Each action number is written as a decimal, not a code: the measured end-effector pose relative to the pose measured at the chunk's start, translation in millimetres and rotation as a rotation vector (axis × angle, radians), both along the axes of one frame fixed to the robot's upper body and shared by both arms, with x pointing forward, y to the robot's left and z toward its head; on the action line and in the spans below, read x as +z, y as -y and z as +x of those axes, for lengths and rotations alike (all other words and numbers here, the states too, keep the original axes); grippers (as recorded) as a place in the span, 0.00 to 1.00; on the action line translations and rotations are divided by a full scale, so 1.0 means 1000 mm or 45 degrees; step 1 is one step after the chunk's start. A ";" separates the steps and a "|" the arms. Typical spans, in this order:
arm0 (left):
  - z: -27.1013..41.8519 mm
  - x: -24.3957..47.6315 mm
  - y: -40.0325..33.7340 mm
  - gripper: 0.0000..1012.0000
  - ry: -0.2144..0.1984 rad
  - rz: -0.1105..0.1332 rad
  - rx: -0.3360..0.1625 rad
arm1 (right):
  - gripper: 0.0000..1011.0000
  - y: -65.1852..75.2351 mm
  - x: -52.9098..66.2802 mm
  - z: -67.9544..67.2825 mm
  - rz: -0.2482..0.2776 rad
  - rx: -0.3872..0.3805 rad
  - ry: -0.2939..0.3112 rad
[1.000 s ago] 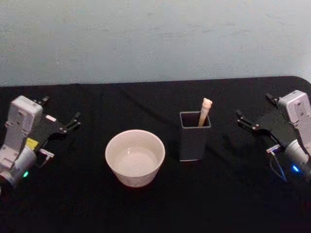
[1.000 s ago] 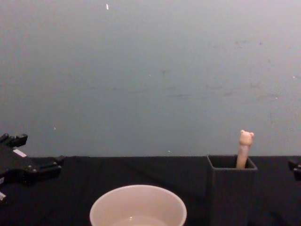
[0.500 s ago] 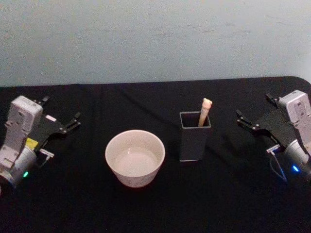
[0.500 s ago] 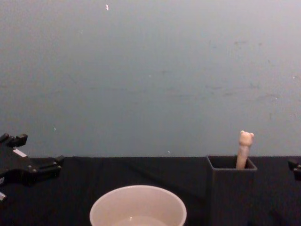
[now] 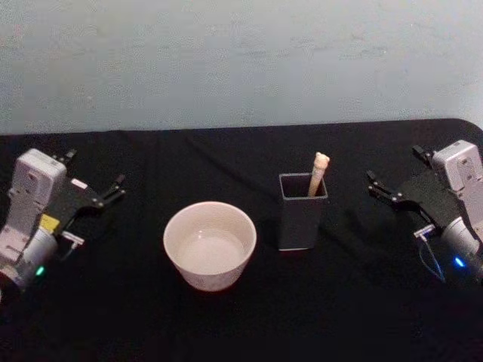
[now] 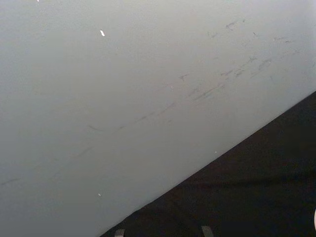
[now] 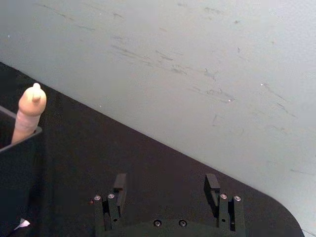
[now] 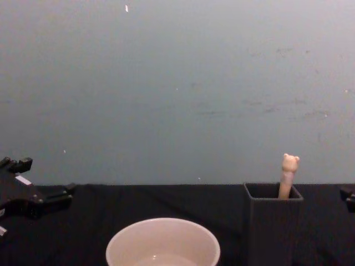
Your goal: Pick up the stirring spoon with one hand, stir inside the cup, then place it back in its original position.
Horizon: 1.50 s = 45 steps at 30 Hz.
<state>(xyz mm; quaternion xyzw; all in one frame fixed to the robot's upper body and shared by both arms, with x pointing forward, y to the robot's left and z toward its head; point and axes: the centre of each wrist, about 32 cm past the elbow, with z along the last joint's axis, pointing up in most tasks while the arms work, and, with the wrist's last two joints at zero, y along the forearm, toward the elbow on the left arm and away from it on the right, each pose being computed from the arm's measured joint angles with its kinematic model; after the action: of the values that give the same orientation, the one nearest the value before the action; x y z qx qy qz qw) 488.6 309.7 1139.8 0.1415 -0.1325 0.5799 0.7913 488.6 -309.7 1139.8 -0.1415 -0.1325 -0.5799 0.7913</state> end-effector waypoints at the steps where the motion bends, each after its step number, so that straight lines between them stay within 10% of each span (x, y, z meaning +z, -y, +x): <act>1: 0.0000 0.0000 0.0000 0.99 0.000 0.000 0.000 | 0.99 0.000 0.000 0.000 0.000 0.000 0.000; 27: 0.0000 0.0000 0.0000 0.99 0.000 0.000 0.000 | 0.99 0.016 0.017 -0.025 0.234 0.239 -0.070; 45: 0.0000 0.0000 0.0000 0.99 0.000 0.000 0.000 | 0.99 -0.009 0.017 -0.015 0.367 0.435 -0.124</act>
<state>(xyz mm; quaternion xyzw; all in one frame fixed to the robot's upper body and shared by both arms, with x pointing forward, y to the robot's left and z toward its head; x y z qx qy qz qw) 488.6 309.7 1139.8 0.1415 -0.1324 0.5799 0.7913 473.5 -300.8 1156.3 -0.0301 -0.0320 -0.4428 0.8955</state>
